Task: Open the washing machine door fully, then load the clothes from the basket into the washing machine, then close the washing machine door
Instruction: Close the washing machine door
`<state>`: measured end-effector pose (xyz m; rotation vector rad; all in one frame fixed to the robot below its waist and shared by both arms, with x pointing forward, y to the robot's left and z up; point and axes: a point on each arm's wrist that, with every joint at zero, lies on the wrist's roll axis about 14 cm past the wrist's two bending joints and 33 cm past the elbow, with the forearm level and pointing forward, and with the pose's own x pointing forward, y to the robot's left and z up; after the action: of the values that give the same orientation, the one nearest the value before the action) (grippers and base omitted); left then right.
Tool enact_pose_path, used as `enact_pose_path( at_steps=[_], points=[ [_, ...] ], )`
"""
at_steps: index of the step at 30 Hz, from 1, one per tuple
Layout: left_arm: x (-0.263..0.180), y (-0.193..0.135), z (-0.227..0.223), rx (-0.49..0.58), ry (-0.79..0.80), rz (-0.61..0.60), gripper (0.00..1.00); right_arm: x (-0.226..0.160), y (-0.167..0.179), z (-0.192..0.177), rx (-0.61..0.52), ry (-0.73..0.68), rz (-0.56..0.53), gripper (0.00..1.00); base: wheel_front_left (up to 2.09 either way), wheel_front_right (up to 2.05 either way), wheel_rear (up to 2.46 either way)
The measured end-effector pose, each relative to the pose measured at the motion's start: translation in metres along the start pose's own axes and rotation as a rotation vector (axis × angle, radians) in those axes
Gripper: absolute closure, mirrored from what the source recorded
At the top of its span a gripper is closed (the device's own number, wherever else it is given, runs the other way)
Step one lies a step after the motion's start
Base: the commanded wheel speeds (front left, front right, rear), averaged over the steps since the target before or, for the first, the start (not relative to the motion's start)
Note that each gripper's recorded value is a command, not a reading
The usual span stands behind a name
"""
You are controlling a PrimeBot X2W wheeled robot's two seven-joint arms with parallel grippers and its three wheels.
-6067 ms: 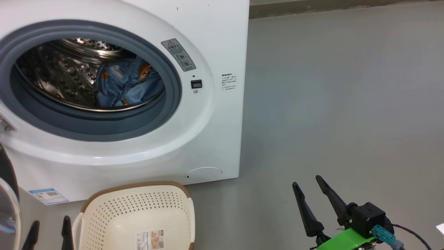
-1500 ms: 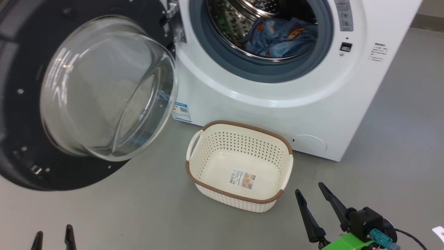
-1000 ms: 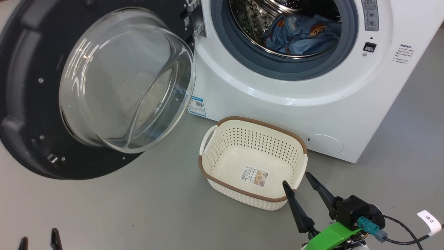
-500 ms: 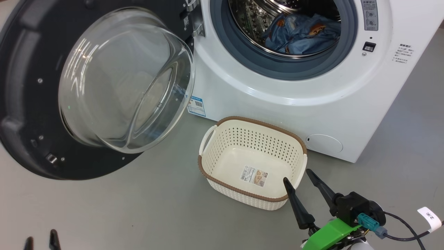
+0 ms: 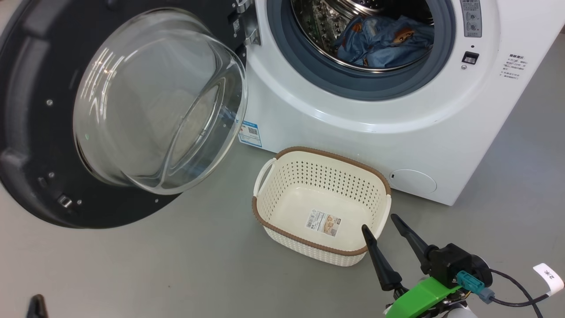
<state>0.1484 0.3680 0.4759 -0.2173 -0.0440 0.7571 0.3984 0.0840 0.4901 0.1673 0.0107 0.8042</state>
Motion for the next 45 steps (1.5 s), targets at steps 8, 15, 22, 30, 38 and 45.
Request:
enact_pose_path(
  at_steps=[8,15,22,30,38,45],
  points=[
    [0.017,0.023,0.044,-0.012,-0.129,0.038,1.00,0.000,-0.001,0.003,-0.002,-0.010,-0.004,0.00,0.00,0.00,0.00],
    [0.040,0.041,0.090,-0.049,-0.252,0.047,1.00,0.000,-0.002,0.004,-0.001,-0.013,-0.007,0.00,0.00,0.00,0.00],
    [0.059,0.046,0.126,-0.057,-0.331,0.021,1.00,-0.001,-0.004,0.006,-0.001,-0.018,-0.014,0.00,0.00,0.00,0.00],
    [0.081,0.064,0.152,-0.266,-0.387,0.042,1.00,-0.002,-0.009,0.008,0.000,-0.027,-0.030,0.00,0.00,0.00,0.00],
    [0.111,0.079,0.172,-0.527,-0.335,0.035,1.00,-0.006,-0.013,0.003,0.007,-0.016,-0.042,0.00,0.00,0.00,0.00],
    [0.137,0.094,0.158,-0.796,-0.189,0.067,1.00,-0.011,-0.019,-0.001,0.013,-0.004,-0.062,0.00,0.00,0.00,0.00]
  ],
)
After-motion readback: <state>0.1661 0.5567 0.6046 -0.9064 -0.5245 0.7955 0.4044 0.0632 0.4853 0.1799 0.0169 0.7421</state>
